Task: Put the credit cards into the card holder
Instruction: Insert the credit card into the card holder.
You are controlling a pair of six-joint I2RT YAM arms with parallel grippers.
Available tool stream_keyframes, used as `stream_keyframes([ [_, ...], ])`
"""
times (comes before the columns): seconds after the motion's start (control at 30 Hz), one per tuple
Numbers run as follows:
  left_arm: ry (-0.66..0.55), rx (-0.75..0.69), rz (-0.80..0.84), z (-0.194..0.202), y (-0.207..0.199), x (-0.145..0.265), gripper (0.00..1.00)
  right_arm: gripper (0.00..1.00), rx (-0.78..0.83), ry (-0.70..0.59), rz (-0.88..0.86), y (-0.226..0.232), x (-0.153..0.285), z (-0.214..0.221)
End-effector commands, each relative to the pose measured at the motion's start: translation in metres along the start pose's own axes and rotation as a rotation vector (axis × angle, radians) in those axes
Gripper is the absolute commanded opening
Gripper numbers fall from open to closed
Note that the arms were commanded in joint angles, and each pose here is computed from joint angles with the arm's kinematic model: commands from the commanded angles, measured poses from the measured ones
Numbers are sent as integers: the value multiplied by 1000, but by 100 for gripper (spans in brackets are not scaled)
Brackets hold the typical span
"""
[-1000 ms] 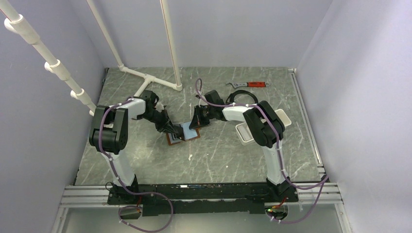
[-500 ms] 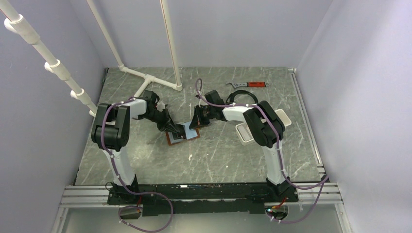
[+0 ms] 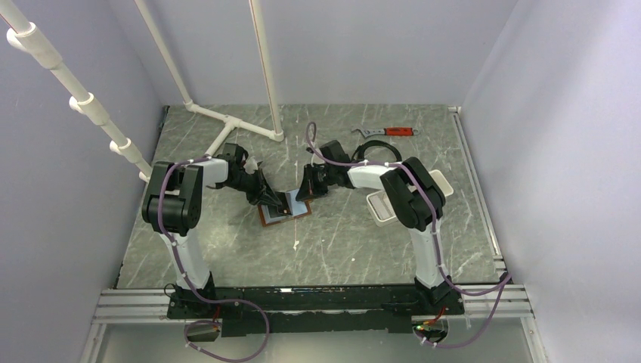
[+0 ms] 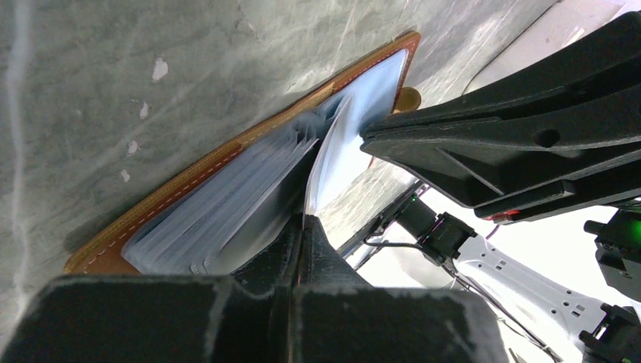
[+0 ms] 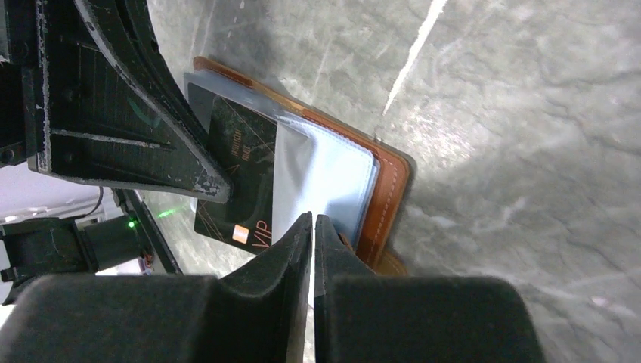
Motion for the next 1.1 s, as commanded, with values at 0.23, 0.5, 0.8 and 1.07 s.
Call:
stream_keyframes([
  [0.23,-81,-36,-42,-10,13,-5,0,21,-13,3,98,-21,22,10],
  [0.5,-101,-57,13,-10,7,-6,0,17,-34,15,77,-24,15,18],
  [0.8,-160,-92,51,-11,0,-8,0,4,-55,15,35,-23,8,21],
  [1.07,-171,-106,53,-8,-5,-20,0,3,-66,18,17,-21,7,25],
])
Point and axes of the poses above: each gripper's point midway between its finger pads, its own x axis back along the fingers, its own y axis along the line the jaws close on, z = x × y, the point moved 2 cm from there along x, back along the fingers, and after that the axes turned 5 degrees about x, right-handed, at the moved point
